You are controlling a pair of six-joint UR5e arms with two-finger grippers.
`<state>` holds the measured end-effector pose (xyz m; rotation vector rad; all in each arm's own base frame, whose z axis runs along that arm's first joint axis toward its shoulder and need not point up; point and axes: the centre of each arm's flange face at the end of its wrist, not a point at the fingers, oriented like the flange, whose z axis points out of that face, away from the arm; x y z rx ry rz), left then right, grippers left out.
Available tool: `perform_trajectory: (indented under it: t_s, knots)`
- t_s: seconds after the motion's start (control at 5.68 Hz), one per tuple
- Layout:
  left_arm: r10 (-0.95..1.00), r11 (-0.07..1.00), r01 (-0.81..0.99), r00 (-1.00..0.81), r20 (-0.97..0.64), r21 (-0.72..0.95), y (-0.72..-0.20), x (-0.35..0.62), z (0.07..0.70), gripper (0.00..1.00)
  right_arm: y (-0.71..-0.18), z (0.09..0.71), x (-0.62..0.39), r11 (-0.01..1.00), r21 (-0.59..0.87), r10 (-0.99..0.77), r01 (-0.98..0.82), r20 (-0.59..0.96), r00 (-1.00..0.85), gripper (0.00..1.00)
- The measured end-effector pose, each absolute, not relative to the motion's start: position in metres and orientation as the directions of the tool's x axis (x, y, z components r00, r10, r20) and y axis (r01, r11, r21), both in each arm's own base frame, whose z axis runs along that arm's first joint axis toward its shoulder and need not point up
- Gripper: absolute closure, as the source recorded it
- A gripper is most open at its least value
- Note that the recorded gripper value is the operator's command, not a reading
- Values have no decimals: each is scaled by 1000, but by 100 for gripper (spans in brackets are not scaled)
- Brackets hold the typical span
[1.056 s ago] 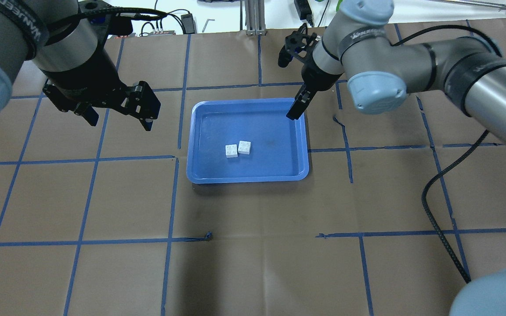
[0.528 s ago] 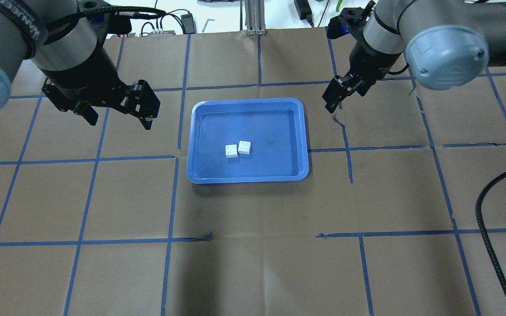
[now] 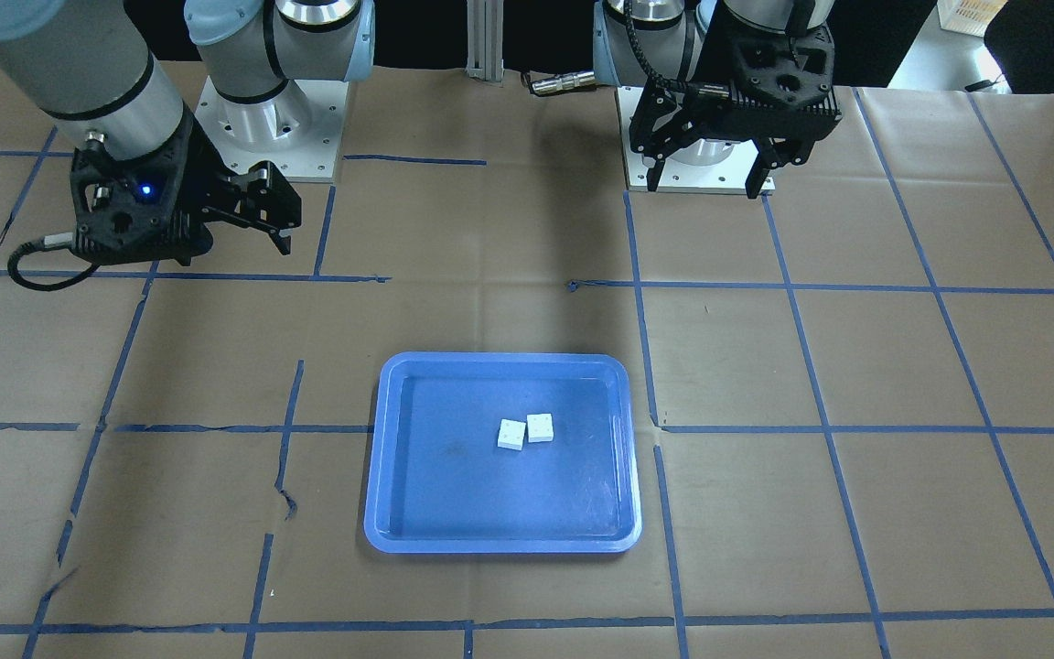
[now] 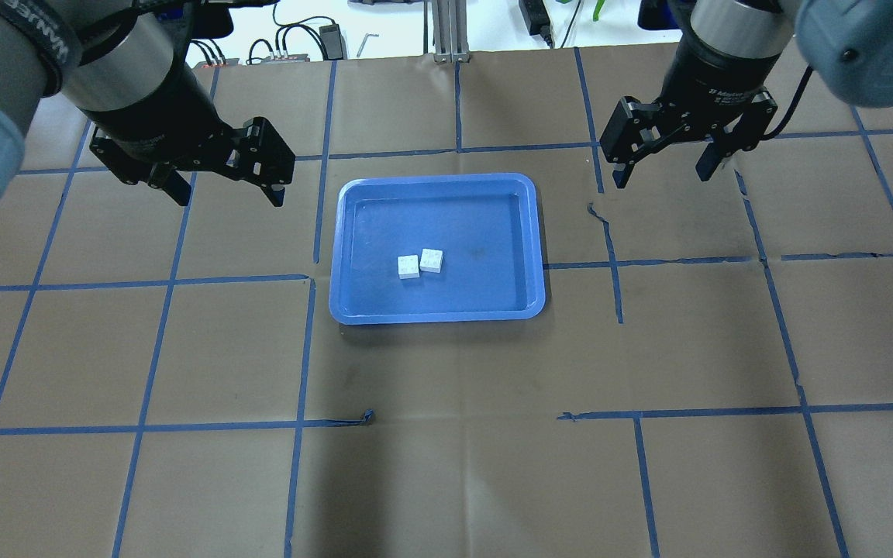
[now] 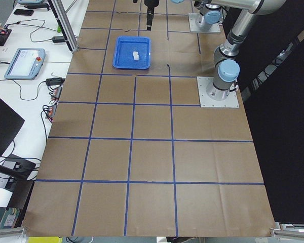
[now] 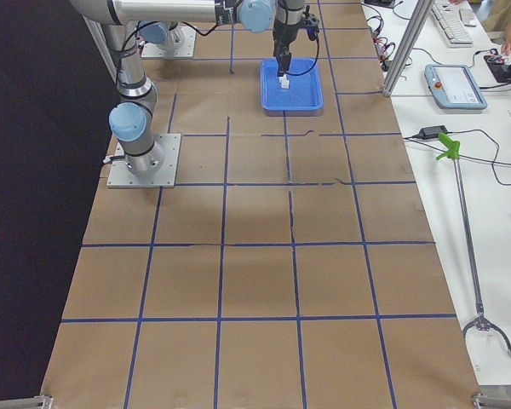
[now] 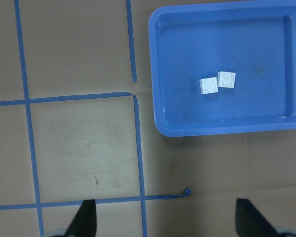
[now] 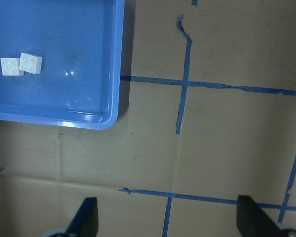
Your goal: Assemble white blocks and place on blue tray
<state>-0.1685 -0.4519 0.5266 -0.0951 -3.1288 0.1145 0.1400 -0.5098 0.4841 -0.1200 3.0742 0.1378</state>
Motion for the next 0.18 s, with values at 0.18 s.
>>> perform_trajectory:
  t_s: [0.18]
  knots:
    - [65,995,64,-998,8,-76,-453,-169,528,1,-503,494,138,994,90,-57,-61,-51,-997,0]
